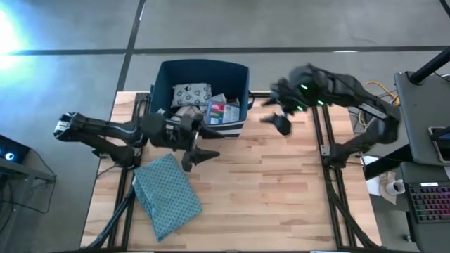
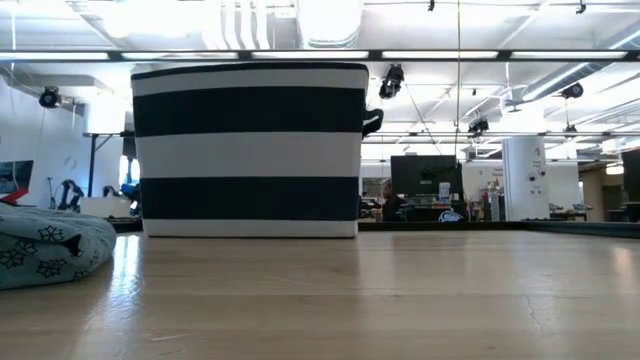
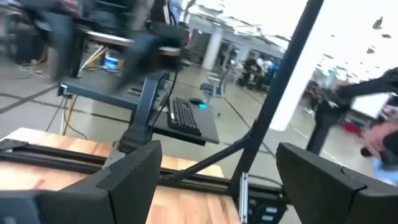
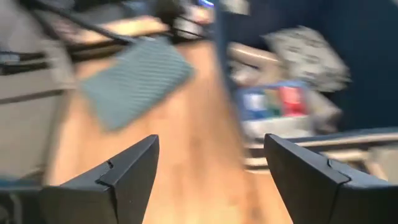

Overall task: Pick & place medical supplies in basket/bin
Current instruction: Return to Home Position

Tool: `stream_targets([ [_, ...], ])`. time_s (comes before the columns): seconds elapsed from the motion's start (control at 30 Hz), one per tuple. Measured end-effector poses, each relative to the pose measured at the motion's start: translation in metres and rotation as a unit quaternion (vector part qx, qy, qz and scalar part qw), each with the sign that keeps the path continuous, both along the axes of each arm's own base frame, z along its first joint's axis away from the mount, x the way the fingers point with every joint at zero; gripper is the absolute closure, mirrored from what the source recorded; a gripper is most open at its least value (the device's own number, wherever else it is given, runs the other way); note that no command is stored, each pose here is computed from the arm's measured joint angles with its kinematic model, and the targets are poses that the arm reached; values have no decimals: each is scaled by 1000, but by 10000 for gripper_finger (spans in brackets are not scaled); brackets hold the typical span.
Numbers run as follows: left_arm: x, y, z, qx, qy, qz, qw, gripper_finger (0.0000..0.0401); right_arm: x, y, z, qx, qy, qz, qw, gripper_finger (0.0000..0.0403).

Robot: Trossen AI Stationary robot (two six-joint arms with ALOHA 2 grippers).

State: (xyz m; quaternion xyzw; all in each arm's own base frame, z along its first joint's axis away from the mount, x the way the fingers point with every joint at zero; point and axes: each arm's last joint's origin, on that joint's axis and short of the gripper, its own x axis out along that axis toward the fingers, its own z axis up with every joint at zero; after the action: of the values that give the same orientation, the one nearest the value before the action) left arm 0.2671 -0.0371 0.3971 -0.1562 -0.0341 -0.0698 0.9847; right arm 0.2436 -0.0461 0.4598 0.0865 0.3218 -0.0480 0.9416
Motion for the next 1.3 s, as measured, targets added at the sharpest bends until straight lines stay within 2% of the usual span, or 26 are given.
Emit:
stream_targets([
  [0.07, -2, 8, -1, 13, -1, -17, 1000, 105, -15, 10, -5, 21, -28, 23, 999, 120],
  [0.27, -33, 28, 8, 32, -21, 3, 999, 105, -64, 20, -36, 57, -114, -4, 992, 124],
  [0.4, -61, 33, 3, 34, -34, 16, 999, 105, -102, 27, -54, 57, -191, 0, 980, 128],
  [0.5, -85, 34, -7, 32, -49, 27, 998, 105, -120, 31, -69, 48, -240, 12, 969, 129],
  [0.6, -107, 35, -24, 29, -52, 47, 997, 105, -133, 34, -85, 38, -261, 15, 964, 126],
  [0.7, -126, 36, -44, 2, -55, 50, 997, 105, -144, 33, -103, 25, -257, -26, 966, 123],
  [0.8, -143, 36, -62, -52, -64, 41, 996, 105, -151, 34, -118, 82, -257, -49, 962, 120],
  [0.93, -155, 35, -84, -40, -102, 29, 994, 105, -152, 37, -133, 89, -264, 0, 960, 121],
  [1.03, -161, 34, -102, -30, -112, 20, 993, 105, -148, 40, -146, 87, -272, 62, 956, 125],
  [1.1, -165, 34, -112, -30, -119, 19, 992, 105, -146, 43, -154, 87, -290, 128, 944, 127],
  [1.2, -170, 34, -129, -36, -120, 6, 992, 105, -144, 47, -164, 76, -339, 225, 910, 129],
  [1.23, -171, 34, -134, -38, -121, 2, 992, 105, -143, 47, -168, 73, -349, 236, 904, 128],
  [1.3, -173, 33, -143, -42, -124, -2, 991, 105, -143, 47, -179, 81, -349, 221, 907, 128],
])
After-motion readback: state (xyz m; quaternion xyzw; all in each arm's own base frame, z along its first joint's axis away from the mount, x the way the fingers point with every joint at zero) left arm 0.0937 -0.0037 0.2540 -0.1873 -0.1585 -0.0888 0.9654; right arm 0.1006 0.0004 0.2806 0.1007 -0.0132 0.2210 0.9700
